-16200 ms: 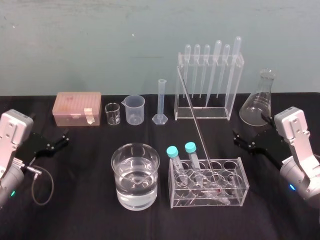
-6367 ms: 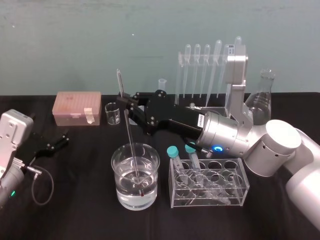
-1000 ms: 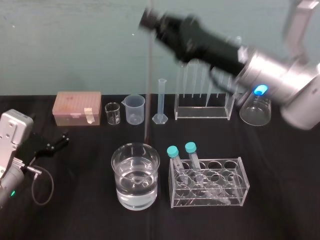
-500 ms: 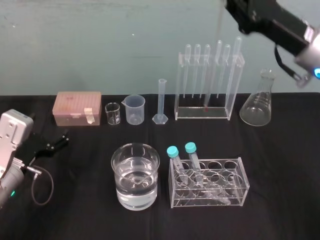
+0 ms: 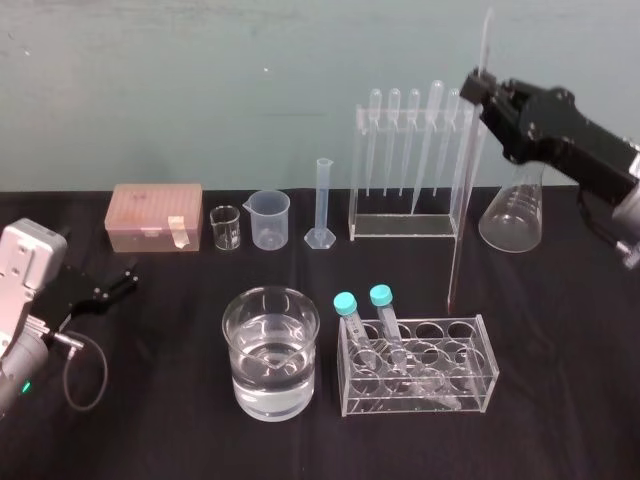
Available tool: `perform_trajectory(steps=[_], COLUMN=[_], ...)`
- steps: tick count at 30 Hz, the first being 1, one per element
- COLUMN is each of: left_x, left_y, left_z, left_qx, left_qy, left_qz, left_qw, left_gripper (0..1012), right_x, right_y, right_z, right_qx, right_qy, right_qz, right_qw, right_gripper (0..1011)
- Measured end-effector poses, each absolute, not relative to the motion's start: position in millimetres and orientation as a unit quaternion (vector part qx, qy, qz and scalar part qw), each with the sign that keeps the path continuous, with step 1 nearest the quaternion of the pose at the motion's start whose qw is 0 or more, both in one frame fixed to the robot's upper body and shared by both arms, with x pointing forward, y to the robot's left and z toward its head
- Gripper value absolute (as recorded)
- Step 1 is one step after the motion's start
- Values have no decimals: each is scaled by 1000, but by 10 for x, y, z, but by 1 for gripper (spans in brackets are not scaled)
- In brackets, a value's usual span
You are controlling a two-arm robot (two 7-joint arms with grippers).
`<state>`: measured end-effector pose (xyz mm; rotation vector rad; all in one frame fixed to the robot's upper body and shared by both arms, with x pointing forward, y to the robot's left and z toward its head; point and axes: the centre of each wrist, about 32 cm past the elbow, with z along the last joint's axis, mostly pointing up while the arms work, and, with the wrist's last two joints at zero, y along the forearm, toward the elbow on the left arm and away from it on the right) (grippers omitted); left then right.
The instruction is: Hold the thermometer with one hand and immerse one end into the beaker, then reinsert it into the test tube rack.
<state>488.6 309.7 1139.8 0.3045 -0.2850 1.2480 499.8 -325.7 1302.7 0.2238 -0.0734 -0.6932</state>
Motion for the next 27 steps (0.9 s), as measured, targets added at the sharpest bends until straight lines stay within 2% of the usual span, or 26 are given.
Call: perform_trajectory(steps=[7, 15, 27], left_x=[4886, 4886, 4886], left_y=[3097, 3097, 3097], left_z=[11398, 11398, 11398], left_qx=[141, 141, 142], left_qy=[-132, -132, -132], left_qz=[580, 580, 580], left_qw=[791, 791, 791], left_gripper=[1008, 1008, 1008], right_x=[4953, 4997, 5030], right_y=[-3222, -3163, -3117], right_z=[12883, 12721, 12503], right_qx=[103, 94, 79], right_qy=[-30, -52, -41], right_qz=[-336, -322, -330], right_qw=[936, 941, 940], right_gripper=[56, 56, 56])
